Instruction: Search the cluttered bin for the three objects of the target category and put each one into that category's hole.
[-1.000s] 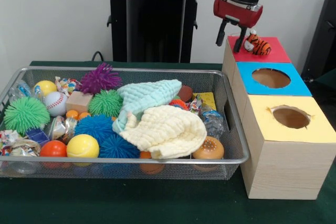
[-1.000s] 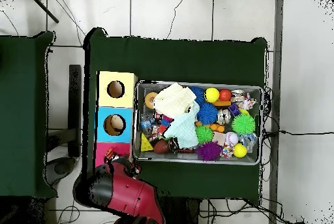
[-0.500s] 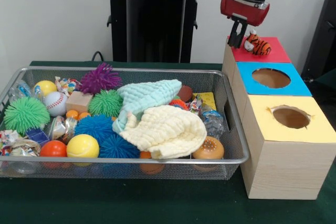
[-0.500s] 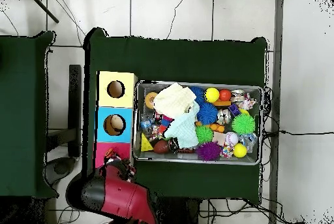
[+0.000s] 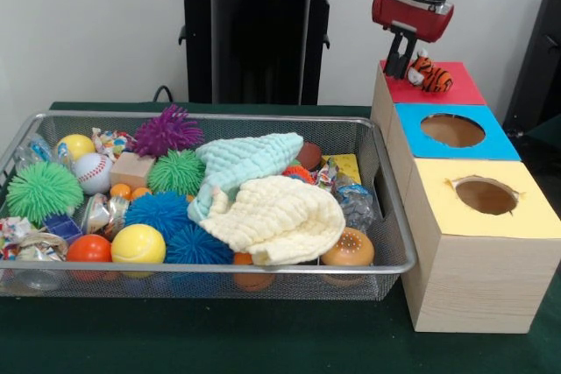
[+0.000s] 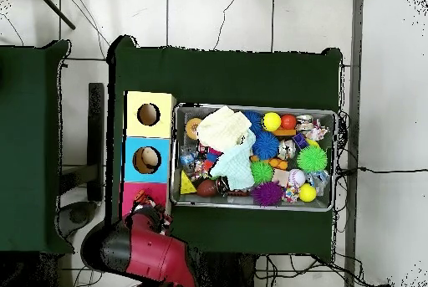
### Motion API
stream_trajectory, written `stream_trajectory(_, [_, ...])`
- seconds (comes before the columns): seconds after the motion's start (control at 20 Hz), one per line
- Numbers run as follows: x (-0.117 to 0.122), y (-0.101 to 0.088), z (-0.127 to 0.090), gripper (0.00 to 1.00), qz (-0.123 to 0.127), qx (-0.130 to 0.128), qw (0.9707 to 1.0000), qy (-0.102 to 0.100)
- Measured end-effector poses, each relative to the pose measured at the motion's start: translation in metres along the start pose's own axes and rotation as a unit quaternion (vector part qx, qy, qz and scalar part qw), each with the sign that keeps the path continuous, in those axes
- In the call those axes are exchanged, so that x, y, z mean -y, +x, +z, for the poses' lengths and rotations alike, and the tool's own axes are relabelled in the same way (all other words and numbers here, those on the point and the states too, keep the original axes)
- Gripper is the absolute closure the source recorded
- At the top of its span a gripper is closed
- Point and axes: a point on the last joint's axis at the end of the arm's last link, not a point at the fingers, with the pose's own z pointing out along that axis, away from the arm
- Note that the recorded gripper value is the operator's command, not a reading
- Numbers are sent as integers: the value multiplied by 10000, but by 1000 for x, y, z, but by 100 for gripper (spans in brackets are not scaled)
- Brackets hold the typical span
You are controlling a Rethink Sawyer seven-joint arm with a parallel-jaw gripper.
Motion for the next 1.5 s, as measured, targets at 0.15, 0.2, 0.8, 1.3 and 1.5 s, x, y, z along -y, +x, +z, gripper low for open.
stream_trajectory(0.15, [0, 0, 0, 100, 1, -5, 10000, 2])
stream_trajectory(0.2, [0, 0, 0, 100, 0, -5, 10000, 1])
stream_trajectory(0.8, [-1, -6, -6, 100, 51, 23, 9999, -91])
stream_trajectory(1.3, [-5, 6, 2, 100, 22, -192, 9997, -140])
stream_trajectory(1.5, [-6, 7, 2, 100, 16, -201, 9997, -146])
